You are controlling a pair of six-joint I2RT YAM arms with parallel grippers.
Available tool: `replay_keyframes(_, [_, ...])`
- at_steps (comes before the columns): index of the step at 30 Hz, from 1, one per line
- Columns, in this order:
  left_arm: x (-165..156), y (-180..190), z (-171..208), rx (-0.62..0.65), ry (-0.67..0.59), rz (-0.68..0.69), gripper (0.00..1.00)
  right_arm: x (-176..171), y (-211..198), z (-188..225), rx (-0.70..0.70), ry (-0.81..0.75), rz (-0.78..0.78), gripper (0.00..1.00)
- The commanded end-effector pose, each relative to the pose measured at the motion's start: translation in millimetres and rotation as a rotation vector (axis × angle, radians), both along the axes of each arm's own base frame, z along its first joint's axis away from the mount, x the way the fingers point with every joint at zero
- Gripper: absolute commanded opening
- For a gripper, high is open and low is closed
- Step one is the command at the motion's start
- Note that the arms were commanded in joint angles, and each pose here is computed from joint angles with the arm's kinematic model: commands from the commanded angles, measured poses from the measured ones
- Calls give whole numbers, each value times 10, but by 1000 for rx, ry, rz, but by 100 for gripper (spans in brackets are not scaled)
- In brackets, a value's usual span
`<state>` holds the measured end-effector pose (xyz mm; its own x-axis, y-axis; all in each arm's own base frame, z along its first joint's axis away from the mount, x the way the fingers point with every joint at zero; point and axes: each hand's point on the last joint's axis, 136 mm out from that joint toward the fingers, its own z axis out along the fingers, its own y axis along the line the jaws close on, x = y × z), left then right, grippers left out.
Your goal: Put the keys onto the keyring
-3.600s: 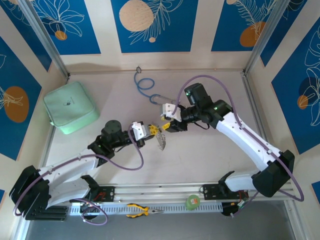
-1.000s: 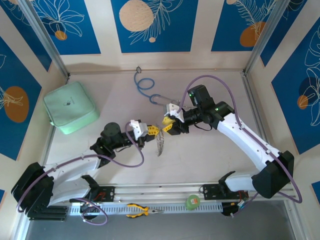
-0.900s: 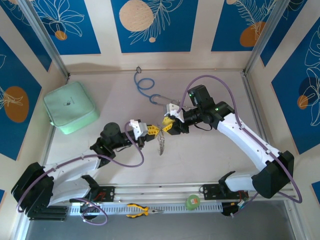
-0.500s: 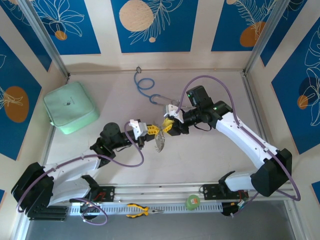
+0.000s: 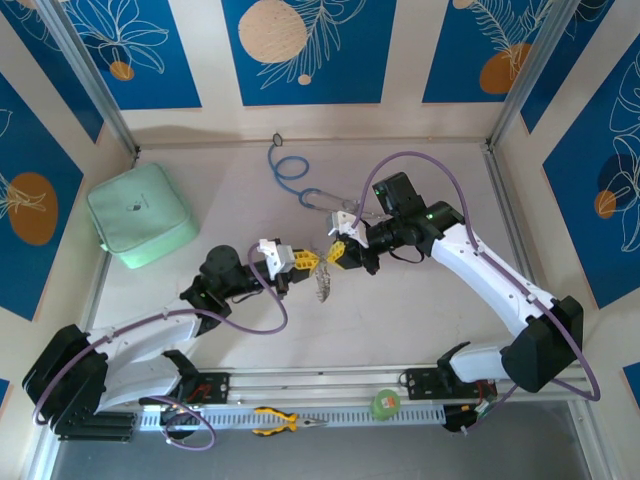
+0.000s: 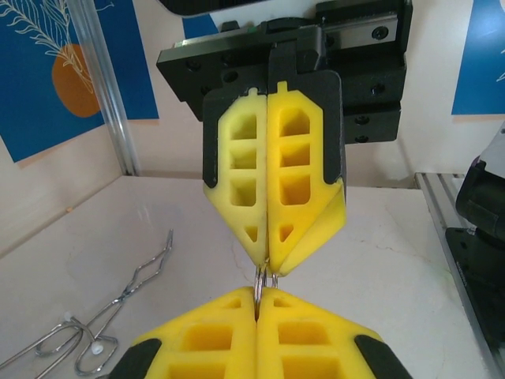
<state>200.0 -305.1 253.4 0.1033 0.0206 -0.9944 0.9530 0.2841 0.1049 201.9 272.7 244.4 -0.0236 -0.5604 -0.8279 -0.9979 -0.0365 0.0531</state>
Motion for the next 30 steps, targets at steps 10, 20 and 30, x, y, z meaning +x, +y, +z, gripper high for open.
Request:
replay_keyframes(10, [-103, -29, 314, -99, -62, -58, 0, 38, 20, 50, 20, 5, -10, 31])
replay_keyframes(20, [-101, -46, 286, -105, -52, -66, 0, -57, 40, 231, 129, -5, 28, 36])
replay_keyframes(30, [-97, -52, 304, -114, -47, -68, 0, -63, 123, 208, 134, 6, 53, 30])
